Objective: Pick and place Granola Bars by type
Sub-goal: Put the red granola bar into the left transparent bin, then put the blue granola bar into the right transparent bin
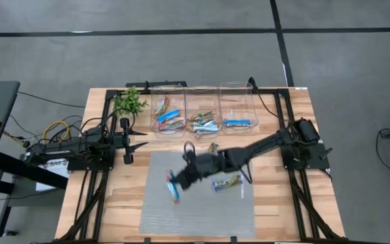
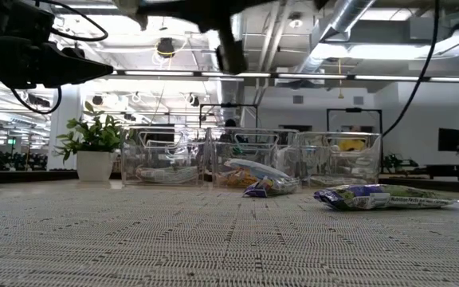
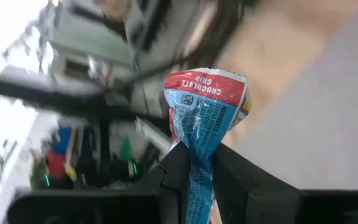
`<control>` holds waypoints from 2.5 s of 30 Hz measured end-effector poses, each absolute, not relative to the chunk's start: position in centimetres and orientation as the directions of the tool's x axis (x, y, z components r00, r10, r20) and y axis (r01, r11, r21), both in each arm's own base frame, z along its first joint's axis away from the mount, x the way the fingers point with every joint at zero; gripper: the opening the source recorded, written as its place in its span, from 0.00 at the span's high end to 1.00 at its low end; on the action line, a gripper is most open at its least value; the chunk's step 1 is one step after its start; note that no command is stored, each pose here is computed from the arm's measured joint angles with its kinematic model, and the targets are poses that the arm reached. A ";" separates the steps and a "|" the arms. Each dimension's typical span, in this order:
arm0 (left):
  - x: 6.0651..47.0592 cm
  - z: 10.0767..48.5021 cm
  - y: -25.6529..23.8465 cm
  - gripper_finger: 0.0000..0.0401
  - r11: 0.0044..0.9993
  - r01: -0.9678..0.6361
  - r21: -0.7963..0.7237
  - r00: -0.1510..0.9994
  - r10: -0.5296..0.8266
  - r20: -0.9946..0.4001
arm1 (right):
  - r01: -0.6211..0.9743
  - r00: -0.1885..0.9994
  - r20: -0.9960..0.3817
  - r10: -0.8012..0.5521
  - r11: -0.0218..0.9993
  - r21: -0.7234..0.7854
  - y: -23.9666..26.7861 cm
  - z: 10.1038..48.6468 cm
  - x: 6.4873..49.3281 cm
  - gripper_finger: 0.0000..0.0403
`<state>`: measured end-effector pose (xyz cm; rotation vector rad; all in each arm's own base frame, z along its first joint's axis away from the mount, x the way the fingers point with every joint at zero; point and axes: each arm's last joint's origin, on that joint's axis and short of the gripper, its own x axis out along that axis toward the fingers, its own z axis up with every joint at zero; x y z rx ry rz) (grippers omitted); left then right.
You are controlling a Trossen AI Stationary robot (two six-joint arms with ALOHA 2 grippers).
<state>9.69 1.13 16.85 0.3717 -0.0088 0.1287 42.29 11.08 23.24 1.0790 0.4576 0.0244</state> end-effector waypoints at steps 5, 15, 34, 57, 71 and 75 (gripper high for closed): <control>9.7 16.8 1.1 0.63 0.924 -0.127 0.362 0.992 0.124 0.032 | 0.197 0.952 -0.279 0.127 0.445 0.874 5.8 23.9 43.6 0.87; 9.7 16.8 1.1 0.63 0.924 -0.127 0.362 0.992 0.124 0.032 | 0.275 0.961 -0.247 -0.120 0.434 0.858 -5.5 24.2 43.7 0.87; 9.7 16.8 1.1 0.63 0.924 -0.127 0.362 0.992 0.124 0.032 | 0.334 0.942 -0.257 -0.217 0.520 0.786 -13.2 24.1 42.0 0.87; 9.7 16.8 1.1 0.63 0.924 -0.127 0.362 0.992 0.124 0.032 | 0.326 0.945 -0.260 -0.196 0.538 0.778 -13.3 24.1 41.9 0.39; 9.7 16.8 1.1 0.63 0.924 -0.127 0.362 0.992 0.124 0.032 | -0.033 0.926 -0.178 0.333 0.540 0.841 -5.1 25.0 43.6 0.39; 9.7 16.8 1.1 0.63 0.924 -0.127 0.361 0.992 0.124 0.032 | -0.100 0.828 -0.170 0.535 0.439 0.893 -1.6 25.1 43.7 0.39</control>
